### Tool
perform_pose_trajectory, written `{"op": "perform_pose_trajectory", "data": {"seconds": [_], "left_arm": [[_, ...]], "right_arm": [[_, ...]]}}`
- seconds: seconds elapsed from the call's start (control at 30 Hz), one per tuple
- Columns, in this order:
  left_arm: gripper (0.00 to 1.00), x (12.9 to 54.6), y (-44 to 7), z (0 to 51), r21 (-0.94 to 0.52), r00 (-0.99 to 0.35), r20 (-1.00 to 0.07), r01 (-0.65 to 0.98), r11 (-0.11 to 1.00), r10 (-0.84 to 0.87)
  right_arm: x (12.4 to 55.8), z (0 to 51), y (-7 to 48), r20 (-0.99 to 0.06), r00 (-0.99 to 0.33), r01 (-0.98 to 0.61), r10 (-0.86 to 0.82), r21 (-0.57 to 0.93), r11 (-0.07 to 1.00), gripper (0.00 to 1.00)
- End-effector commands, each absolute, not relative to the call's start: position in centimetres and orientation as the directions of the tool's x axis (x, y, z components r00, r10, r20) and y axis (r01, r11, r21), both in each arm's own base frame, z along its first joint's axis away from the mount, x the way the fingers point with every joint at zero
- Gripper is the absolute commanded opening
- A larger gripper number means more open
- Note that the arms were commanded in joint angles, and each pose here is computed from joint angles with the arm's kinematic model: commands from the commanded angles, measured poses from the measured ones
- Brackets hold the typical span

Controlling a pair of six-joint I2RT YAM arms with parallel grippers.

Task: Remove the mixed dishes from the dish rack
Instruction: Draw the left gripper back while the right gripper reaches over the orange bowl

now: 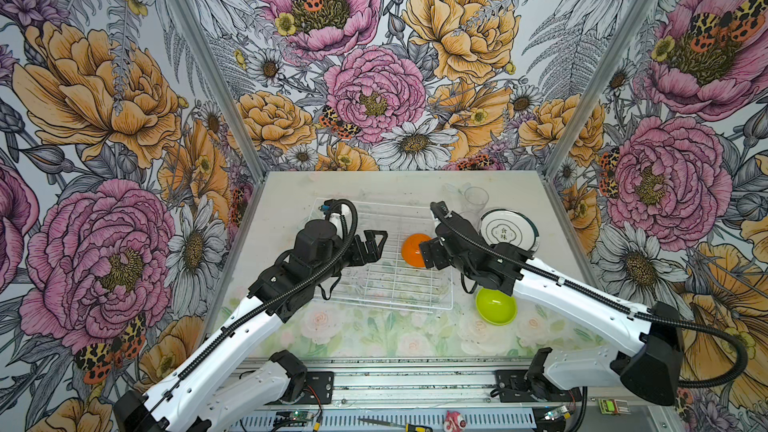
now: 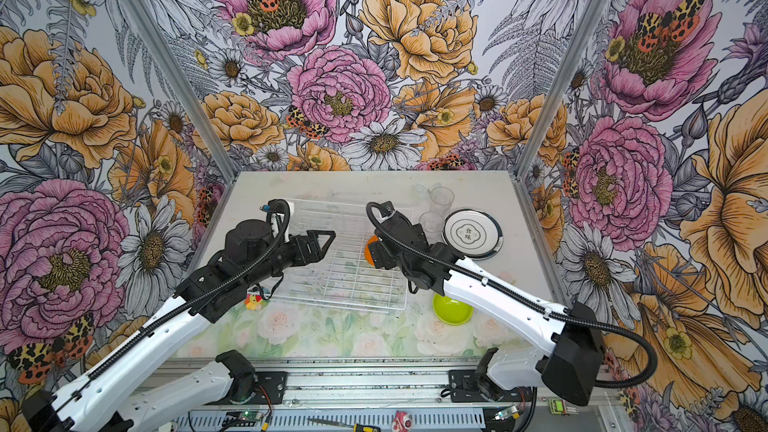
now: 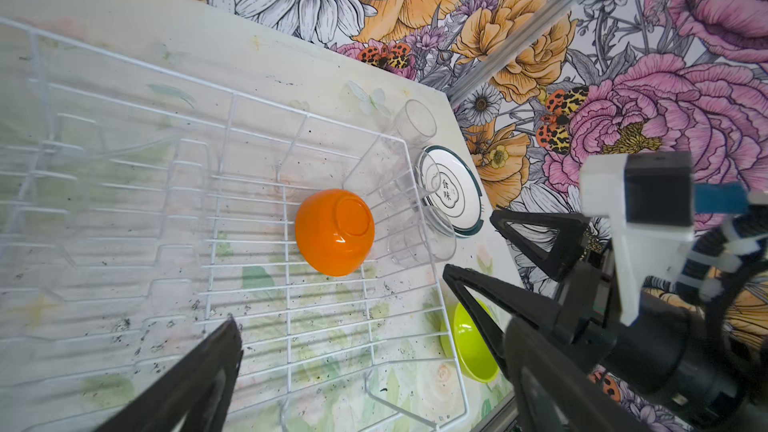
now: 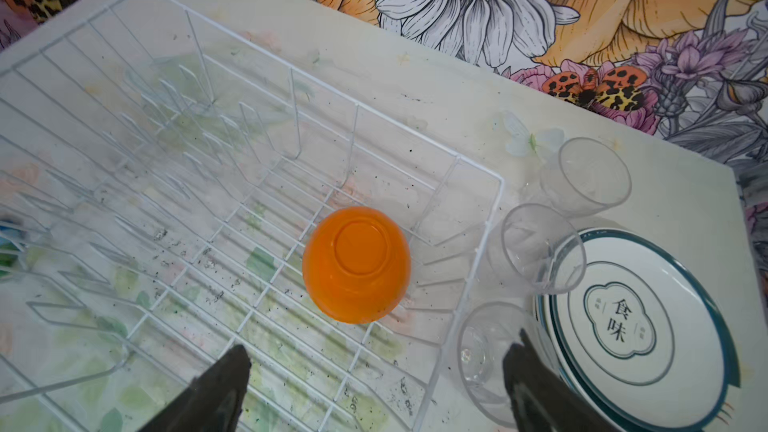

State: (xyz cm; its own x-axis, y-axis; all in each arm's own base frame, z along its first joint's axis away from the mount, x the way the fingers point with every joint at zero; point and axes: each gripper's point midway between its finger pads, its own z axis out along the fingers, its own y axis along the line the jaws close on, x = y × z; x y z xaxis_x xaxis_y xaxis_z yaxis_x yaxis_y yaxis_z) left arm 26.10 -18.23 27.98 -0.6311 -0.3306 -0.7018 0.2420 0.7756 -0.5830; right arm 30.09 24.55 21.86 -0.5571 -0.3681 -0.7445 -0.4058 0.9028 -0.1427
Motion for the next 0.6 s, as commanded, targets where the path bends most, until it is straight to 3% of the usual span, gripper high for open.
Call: {"op": "perform_pose_trajectory", "data": {"seconds": [0.0,0.13,0.57], "left_arm": [[0.99,25.3,-17.0,27.3,-0.624,-0.635,-0.676,0.226,0.748,-0.373],[0.99,24.8,-15.2,26.3,-0.638,-0.618,-0.669,0.194,0.745,-0.413],[0.99,24.6,-11.6,27.4,-0.633,-0.525,-0.710,0.183,0.752,-0.470]], "right_arm": [[30.2,20.7,25.1,-0.666,-0.536,-0.472,-0.519,-0.273,0.838,0.99],[29.9,18.2,27.7,-0.601,-0.528,-0.561,-0.600,-0.283,0.778,0.99],[30.9,12.7,29.4,-0.433,-0.503,-0.622,-0.748,-0.419,0.661,0.99]]}}
